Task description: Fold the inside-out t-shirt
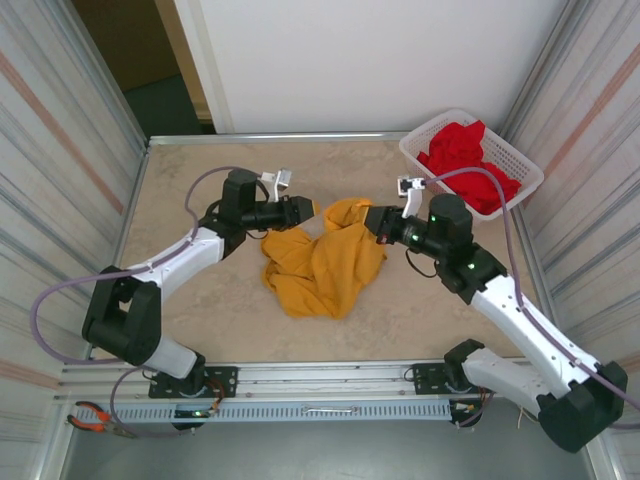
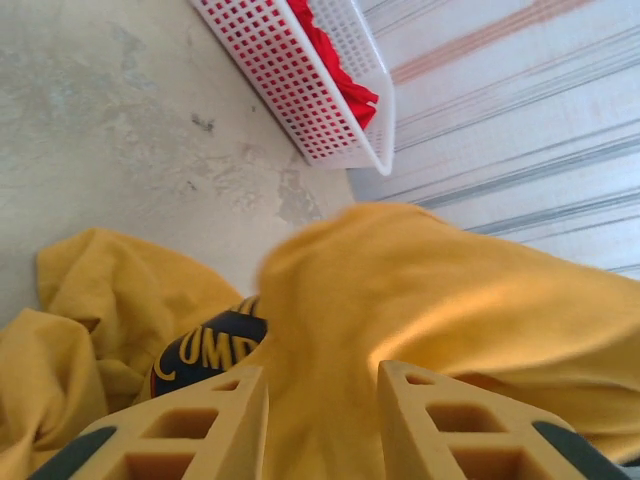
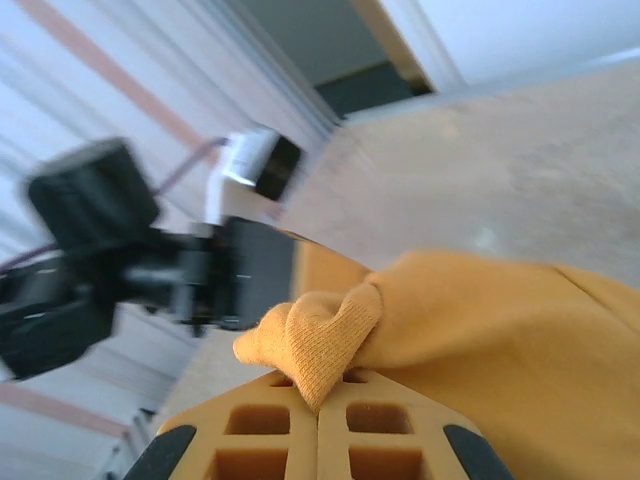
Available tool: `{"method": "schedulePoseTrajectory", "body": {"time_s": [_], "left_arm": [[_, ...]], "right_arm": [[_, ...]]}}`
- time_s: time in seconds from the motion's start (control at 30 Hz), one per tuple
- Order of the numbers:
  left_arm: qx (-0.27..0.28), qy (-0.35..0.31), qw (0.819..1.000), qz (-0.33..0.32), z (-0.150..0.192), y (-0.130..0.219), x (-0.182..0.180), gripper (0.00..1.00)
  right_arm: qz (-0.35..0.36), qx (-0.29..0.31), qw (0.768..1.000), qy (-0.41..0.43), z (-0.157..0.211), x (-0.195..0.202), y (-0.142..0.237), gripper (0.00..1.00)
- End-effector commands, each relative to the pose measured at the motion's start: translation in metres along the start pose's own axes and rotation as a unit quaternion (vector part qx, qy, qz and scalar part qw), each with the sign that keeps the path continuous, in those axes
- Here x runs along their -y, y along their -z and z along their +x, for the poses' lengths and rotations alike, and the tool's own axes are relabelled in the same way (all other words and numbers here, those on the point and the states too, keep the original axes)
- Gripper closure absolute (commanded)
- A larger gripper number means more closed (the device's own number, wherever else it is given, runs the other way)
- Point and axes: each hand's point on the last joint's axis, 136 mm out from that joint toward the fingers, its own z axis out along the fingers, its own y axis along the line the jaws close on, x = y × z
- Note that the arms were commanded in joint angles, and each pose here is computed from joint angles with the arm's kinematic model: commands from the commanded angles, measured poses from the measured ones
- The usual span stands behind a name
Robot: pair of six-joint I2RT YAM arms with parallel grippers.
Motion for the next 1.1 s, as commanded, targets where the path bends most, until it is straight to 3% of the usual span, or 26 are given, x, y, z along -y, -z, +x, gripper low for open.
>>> {"method": "schedulePoseTrajectory", "body": {"time_s": [0.0,0.2,0.43,0.6,0.97,1.07], "left_arm": [[0.012,-0.032,0.999,-0.009,-0.003,0.000,0.000,0.65],[0.064,-0.148,0.986,-0.031,-0.005,0.023,0.038,0.58],[0.061,-0.268,0.961,0.040,0.008,0.014,0.106,0.47],[0.077,-0.288,0.950,0.096,0.010,0.014,0.130,0.45],[0.057,-0.289,0.944,0.147,0.014,0.004,0.146,0.45],[0.053,-0.287,0.944,0.154,0.015,-0.001,0.149,0.49]], "right_arm": [[-0.091,0.000,0.996,0.009,-0.004,-0.030,0.007,1.00],[-0.113,-0.004,0.994,0.002,-0.005,-0.028,0.004,1.00],[-0.124,-0.016,0.992,0.002,-0.006,-0.030,0.001,1.00],[-0.110,-0.015,0.994,-0.004,-0.006,-0.024,0.000,1.00],[-0.109,-0.014,0.994,-0.010,-0.005,-0.023,0.000,1.00],[-0.108,-0.015,0.994,-0.009,-0.005,-0.022,-0.001,1.00]]}}
